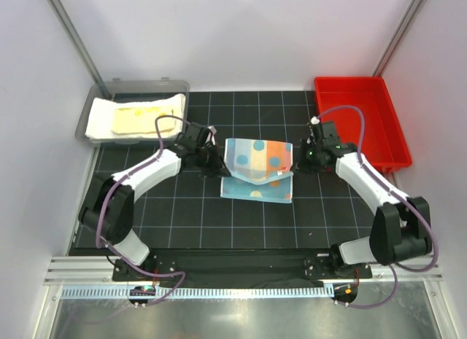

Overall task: Fold and stack the towels
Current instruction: Fold the towel

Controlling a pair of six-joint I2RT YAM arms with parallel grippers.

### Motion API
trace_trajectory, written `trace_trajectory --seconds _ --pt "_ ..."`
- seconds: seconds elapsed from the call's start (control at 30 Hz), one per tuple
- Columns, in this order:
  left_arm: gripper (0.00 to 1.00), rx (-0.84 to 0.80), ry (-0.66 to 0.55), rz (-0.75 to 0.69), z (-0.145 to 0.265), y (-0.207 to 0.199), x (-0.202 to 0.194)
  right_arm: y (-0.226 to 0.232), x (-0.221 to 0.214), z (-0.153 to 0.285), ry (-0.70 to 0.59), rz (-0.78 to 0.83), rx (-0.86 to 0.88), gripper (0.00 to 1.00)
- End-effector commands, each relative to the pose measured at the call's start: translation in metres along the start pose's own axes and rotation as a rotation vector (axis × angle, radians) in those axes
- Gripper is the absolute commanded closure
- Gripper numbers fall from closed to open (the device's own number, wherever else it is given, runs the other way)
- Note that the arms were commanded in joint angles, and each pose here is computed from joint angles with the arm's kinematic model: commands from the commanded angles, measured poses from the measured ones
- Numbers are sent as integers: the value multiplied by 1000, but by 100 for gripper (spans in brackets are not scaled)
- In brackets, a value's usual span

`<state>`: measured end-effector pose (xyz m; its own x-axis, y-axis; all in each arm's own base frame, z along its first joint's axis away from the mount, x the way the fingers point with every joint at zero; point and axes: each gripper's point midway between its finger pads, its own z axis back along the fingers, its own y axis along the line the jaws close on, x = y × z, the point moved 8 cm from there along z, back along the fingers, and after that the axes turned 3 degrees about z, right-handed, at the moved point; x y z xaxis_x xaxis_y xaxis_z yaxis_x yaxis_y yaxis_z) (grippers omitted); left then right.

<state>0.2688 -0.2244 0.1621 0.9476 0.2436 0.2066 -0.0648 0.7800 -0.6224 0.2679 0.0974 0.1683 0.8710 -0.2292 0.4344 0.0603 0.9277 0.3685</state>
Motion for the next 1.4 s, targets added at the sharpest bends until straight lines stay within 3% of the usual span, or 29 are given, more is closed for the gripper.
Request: trace_trajectory --seconds 0.0,0.3,0.83,0.9,0.97,1.0,1.07,1.13,1.27,1.37 --pt "100 20 -6 -38 23 -4 -10 2 -10 24 -15 17 32 99" --pt "100 73 55 5 -5 42 -42 -25 -68 -9 35 -61 29 99" --pt "100 152 95 6 -23 68 -54 -42 -89 -34 105 -73 -24 99" --pt "96 156 105 5 -23 68 -54 -41 -87 -34 112 -72 -25 99" --pt "85 168 119 2 -18 67 -56 -39 -84 -31 119 -73 -34 82" --pt "67 175 121 0 -15 66 -55 -38 -82 -28 113 -72 -34 75" --pt "57 164 117 -37 -3 53 -48 -33 -73 -16 91 -73 -45 59" --pt "48 187 69 -91 16 36 -34 -27 -61 -4 68 -60 -51 50" --pt "46 118 -72 -172 33 -5 13 -14 -19 -5 -9 -25 5 50" --pt "49 21 -116 -234 16 -34 49 -4 24 -15 -65 50 48 55"
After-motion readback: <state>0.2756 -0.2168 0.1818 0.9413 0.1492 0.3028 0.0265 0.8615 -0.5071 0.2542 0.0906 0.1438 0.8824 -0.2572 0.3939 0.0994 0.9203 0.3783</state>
